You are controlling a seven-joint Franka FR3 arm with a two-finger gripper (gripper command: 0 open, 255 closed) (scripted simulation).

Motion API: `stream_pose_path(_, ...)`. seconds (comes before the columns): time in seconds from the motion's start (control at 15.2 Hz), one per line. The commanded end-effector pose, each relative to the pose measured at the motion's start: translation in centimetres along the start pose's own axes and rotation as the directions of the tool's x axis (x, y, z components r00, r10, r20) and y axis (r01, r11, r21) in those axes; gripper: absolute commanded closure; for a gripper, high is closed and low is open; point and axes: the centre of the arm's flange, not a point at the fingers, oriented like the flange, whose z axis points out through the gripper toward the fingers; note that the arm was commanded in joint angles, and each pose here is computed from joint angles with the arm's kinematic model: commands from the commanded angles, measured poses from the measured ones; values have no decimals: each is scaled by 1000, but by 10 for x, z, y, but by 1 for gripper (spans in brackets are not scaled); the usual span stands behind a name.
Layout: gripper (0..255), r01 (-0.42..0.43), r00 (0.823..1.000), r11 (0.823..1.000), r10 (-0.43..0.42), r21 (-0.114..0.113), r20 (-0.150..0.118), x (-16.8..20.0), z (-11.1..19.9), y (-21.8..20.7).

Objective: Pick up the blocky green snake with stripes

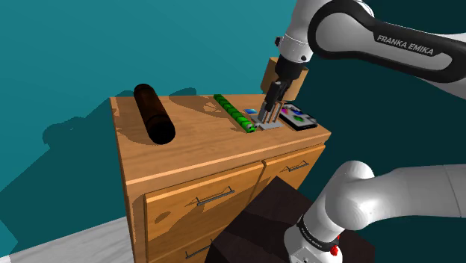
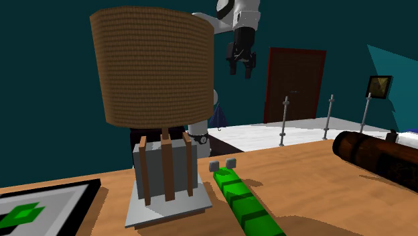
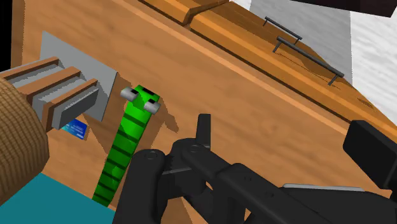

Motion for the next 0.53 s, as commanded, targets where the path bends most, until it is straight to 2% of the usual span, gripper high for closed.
stream_pose_path(0.0, 0, 0, 1000, 1000, 0, 0, 0, 0, 0, 0)
stream_pose_path(0.46, 0, -90, 996, 996, 89, 19, 20, 68, 48, 47)
